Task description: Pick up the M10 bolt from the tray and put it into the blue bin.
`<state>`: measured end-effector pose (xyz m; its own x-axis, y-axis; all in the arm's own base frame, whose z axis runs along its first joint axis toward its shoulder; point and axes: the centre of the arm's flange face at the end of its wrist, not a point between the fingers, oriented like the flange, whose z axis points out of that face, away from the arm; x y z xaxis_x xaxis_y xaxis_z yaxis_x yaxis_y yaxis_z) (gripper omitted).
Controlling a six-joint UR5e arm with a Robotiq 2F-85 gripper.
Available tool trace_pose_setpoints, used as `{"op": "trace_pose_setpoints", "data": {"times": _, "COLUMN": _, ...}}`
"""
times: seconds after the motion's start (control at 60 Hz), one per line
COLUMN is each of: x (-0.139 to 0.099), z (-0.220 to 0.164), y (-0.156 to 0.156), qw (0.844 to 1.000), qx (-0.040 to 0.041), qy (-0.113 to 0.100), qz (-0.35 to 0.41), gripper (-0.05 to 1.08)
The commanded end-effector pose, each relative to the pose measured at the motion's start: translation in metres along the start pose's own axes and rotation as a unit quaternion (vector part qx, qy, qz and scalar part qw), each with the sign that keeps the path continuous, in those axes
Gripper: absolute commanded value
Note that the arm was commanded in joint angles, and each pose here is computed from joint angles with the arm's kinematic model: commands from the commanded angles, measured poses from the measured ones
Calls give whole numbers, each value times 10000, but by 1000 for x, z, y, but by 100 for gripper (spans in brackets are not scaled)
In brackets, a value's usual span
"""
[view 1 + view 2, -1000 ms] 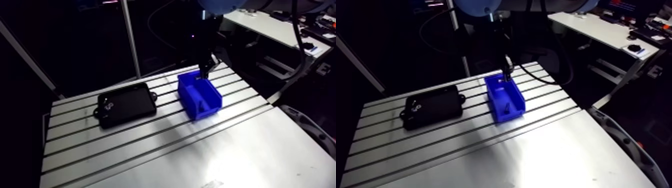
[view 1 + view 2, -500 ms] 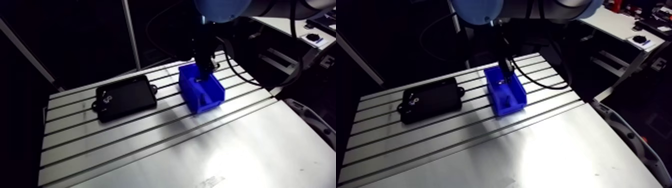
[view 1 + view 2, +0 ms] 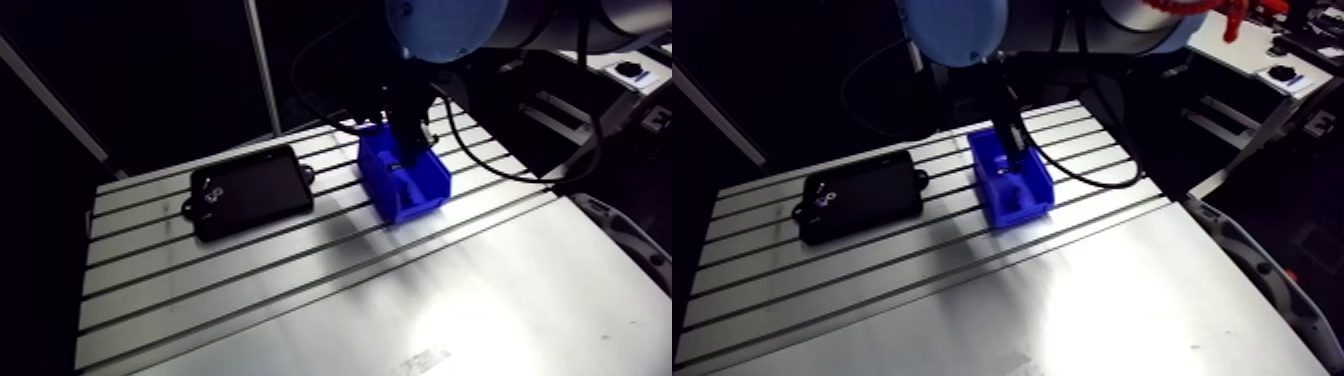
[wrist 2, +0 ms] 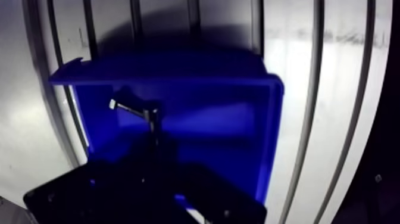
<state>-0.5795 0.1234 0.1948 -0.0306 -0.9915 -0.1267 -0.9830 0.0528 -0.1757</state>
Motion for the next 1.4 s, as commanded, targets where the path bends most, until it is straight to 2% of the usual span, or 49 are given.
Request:
{"op": "trace_pose_setpoints", "data": {"times": 0.017, "x": 2, "z": 4, "y": -1, "qw": 10000, "qx": 36, "qy": 13, "qz": -9, "gripper": 107}}
{"op": "trace_pose_setpoints", "data": {"times": 0.317, "x": 3, "z": 9, "y": -1, "qw": 10000, "qx": 81, "qy": 20, "qz": -19, "gripper": 101}}
{"op": "trace_pose_setpoints", "data": {"times": 0.35, "x": 3, "z": 9, "y": -1, "qw": 10000, "qx": 82, "qy": 21, "qz": -19, "gripper": 93}}
{"op": "trace_pose_setpoints", "data": {"times": 0.367, "x": 3, "z": 8, "y": -1, "qw": 10000, "qx": 76, "qy": 18, "qz": -11, "gripper": 74}}
{"op": "trace_pose_setpoints", "data": {"times": 0.383, "x": 3, "z": 8, "y": -1, "qw": 10000, "qx": 76, "qy": 18, "qz": -11, "gripper": 74}}
{"op": "trace_pose_setpoints", "data": {"times": 0.4, "x": 2, "z": 8, "y": -1, "qw": 10000, "qx": 67, "qy": 23, "qz": -3, "gripper": 45}}
{"op": "trace_pose_setpoints", "data": {"times": 0.417, "x": 2, "z": 8, "y": -1, "qw": 10000, "qx": 67, "qy": 23, "qz": -3, "gripper": 45}}
{"op": "trace_pose_setpoints", "data": {"times": 0.433, "x": 2, "z": 7, "y": 0, "qw": 10000, "qx": 56, "qy": 34, "qz": 7, "gripper": 2}}
{"op": "trace_pose_setpoints", "data": {"times": 0.6, "x": 0, "z": 1, "y": 2, "qw": 9999, "qx": -9, "qy": 40, "qz": 105, "gripper": 0}}
{"op": "trace_pose_setpoints", "data": {"times": 0.667, "x": -1, "z": -7, "y": 3, "qw": 9999, "qx": -79, "qy": 20, "qz": 130, "gripper": 0}}
{"op": "trace_pose_setpoints", "data": {"times": 0.7, "x": -3, "z": -14, "y": 4, "qw": 9998, "qx": -132, "qy": -19, "qz": 156, "gripper": 0}}
{"op": "trace_pose_setpoints", "data": {"times": 0.717, "x": -6, "z": -24, "y": 5, "qw": 9996, "qx": -204, "qy": -54, "qz": 186, "gripper": 0}}
{"op": "trace_pose_setpoints", "data": {"times": 0.733, "x": -6, "z": -24, "y": 5, "qw": 9996, "qx": -204, "qy": -54, "qz": 186, "gripper": 0}}
{"op": "trace_pose_setpoints", "data": {"times": 0.75, "x": -9, "z": -38, "y": 5, "qw": 9992, "qx": -307, "qy": -104, "qz": 229, "gripper": 0}}
{"op": "trace_pose_setpoints", "data": {"times": 0.767, "x": -9, "z": -38, "y": 5, "qw": 9992, "qx": -307, "qy": -104, "qz": 229, "gripper": 0}}
{"op": "trace_pose_setpoints", "data": {"times": 0.783, "x": -13, "z": -54, "y": 5, "qw": 9984, "qx": -436, "qy": -155, "qz": 316, "gripper": 0}}
{"op": "trace_pose_setpoints", "data": {"times": 0.8, "x": -13, "z": -54, "y": 5, "qw": 9984, "qx": -436, "qy": -155, "qz": 316, "gripper": 0}}
{"op": "trace_pose_setpoints", "data": {"times": 0.833, "x": -21, "z": -91, "y": 4, "qw": 9957, "qx": -705, "qy": -185, "qz": 573, "gripper": 0}}
{"op": "trace_pose_setpoints", "data": {"times": 0.85, "x": -21, "z": -91, "y": 4, "qw": 9957, "qx": -705, "qy": -185, "qz": 573, "gripper": 0}}
{"op": "trace_pose_setpoints", "data": {"times": 0.867, "x": -23, "z": -111, "y": 2, "qw": 9938, "qx": -803, "qy": -120, "qz": 754, "gripper": 0}}
{"op": "trace_pose_setpoints", "data": {"times": 0.883, "x": -23, "z": -111, "y": 2, "qw": 9938, "qx": -803, "qy": -120, "qz": 754, "gripper": 0}}
{"op": "trace_pose_setpoints", "data": {"times": 0.9, "x": -22, "z": -132, "y": -1, "qw": 9908, "qx": -898, "qy": 37, "qz": 1007, "gripper": 0}}
{"op": "trace_pose_setpoints", "data": {"times": 0.917, "x": -22, "z": -132, "y": -1, "qw": 9908, "qx": -898, "qy": 37, "qz": 1007, "gripper": 0}}
{"op": "trace_pose_setpoints", "data": {"times": 0.933, "x": -21, "z": -154, "y": -2, "qw": 9862, "qx": -1000, "qy": 256, "qz": 1291, "gripper": 0}}
{"op": "trace_pose_setpoints", "data": {"times": 0.95, "x": -21, "z": -154, "y": -2, "qw": 9862, "qx": -1000, "qy": 256, "qz": 1291, "gripper": 0}}
{"op": "trace_pose_setpoints", "data": {"times": 0.967, "x": -19, "z": -173, "y": -3, "qw": 9806, "qx": -1069, "qy": 507, "qz": 1565, "gripper": 0}}
{"op": "trace_pose_setpoints", "data": {"times": 0.983, "x": -19, "z": -173, "y": -3, "qw": 9806, "qx": -1069, "qy": 507, "qz": 1565, "gripper": 0}}
{"op": "trace_pose_setpoints", "data": {"times": 1.0, "x": -18, "z": -191, "y": -5, "qw": 9738, "qx": -1094, "qy": 739, "qz": 1849, "gripper": 0}}
{"op": "trace_pose_setpoints", "data": {"times": 1.017, "x": -18, "z": -191, "y": -5, "qw": 9738, "qx": -1094, "qy": 739, "qz": 1849, "gripper": 0}}
{"op": "trace_pose_setpoints", "data": {"times": 1.033, "x": -17, "z": -210, "y": -8, "qw": 9658, "qx": -1076, "qy": 949, "qz": 2159, "gripper": 0}}
{"op": "trace_pose_setpoints", "data": {"times": 1.067, "x": -17, "z": -237, "y": -12, "qw": 9427, "qx": -900, "qy": 1245, "qz": 2960, "gripper": 0}}
{"op": "trace_pose_setpoints", "data": {"times": 1.1, "x": -17, "z": -237, "y": -12, "qw": 9427, "qx": -900, "qy": 1245, "qz": 2960, "gripper": 0}}
{"op": "trace_pose_setpoints", "data": {"times": 1.117, "x": -18, "z": -248, "y": -14, "qw": 9285, "qx": -818, "qy": 1314, "qz": 3375, "gripper": 0}}
{"op": "trace_pose_setpoints", "data": {"times": 1.133, "x": -18, "z": -248, "y": -14, "qw": 9285, "qx": -818, "qy": 1314, "qz": 3375, "gripper": 0}}
{"op": "trace_pose_setpoints", "data": {"times": 1.167, "x": -21, "z": -270, "y": -16, "qw": 8927, "qx": -720, "qy": 1400, "qz": 4223, "gripper": 0}}
{"op": "trace_pose_setpoints", "data": {"times": 1.183, "x": -21, "z": -270, "y": -16, "qw": 8927, "qx": -720, "qy": 1400, "qz": 4223, "gripper": 0}}
{"op": "trace_pose_setpoints", "data": {"times": 1.2, "x": -22, "z": -279, "y": -17, "qw": 8721, "qx": -697, "qy": 1442, "qz": 4624, "gripper": 0}}
{"op": "trace_pose_setpoints", "data": {"times": 1.217, "x": -22, "z": -279, "y": -17, "qw": 8721, "qx": -697, "qy": 1442, "qz": 4624, "gripper": 0}}
{"op": "trace_pose_setpoints", "data": {"times": 1.233, "x": -23, "z": -285, "y": -17, "qw": 8517, "qx": -681, "qy": 1478, "qz": 4981, "gripper": 0}}
{"op": "trace_pose_setpoints", "data": {"times": 1.25, "x": -23, "z": -285, "y": -17, "qw": 8517, "qx": -681, "qy": 1478, "qz": 4981, "gripper": 0}}
{"op": "trace_pose_setpoints", "data": {"times": 1.267, "x": -24, "z": -290, "y": -17, "qw": 8319, "qx": -676, "qy": 1513, "qz": 5296, "gripper": 0}}
{"op": "trace_pose_setpoints", "data": {"times": 1.283, "x": -24, "z": -290, "y": -17, "qw": 8319, "qx": -676, "qy": 1513, "qz": 5296, "gripper": 0}}
{"op": "trace_pose_setpoints", "data": {"times": 1.3, "x": -25, "z": -296, "y": -18, "qw": 8132, "qx": -649, "qy": 1553, "qz": 5571, "gripper": 0}}
{"op": "trace_pose_setpoints", "data": {"times": 1.317, "x": -22, "z": -299, "y": -18, "qw": 7960, "qx": -573, "qy": 1582, "qz": 5814, "gripper": 0}}
{"op": "trace_pose_setpoints", "data": {"times": 1.333, "x": -22, "z": -299, "y": -18, "qw": 7960, "qx": -573, "qy": 1582, "qz": 5814, "gripper": 0}}
{"op": "trace_pose_setpoints", "data": {"times": 1.35, "x": -19, "z": -299, "y": -19, "qw": 7784, "qx": -450, "qy": 1606, "qz": 6052, "gripper": 0}}
{"op": "trace_pose_setpoints", "data": {"times": 1.367, "x": -19, "z": -299, "y": -19, "qw": 7784, "qx": -450, "qy": 1606, "qz": 6052, "gripper": 0}}
{"op": "trace_pose_setpoints", "data": {"times": 1.383, "x": -17, "z": -298, "y": -20, "qw": 7612, "qx": -277, "qy": 1609, "qz": 6276, "gripper": 0}}
{"op": "trace_pose_setpoints", "data": {"times": 1.4, "x": -17, "z": -298, "y": -20, "qw": 7612, "qx": -277, "qy": 1609, "qz": 6276, "gripper": 0}}
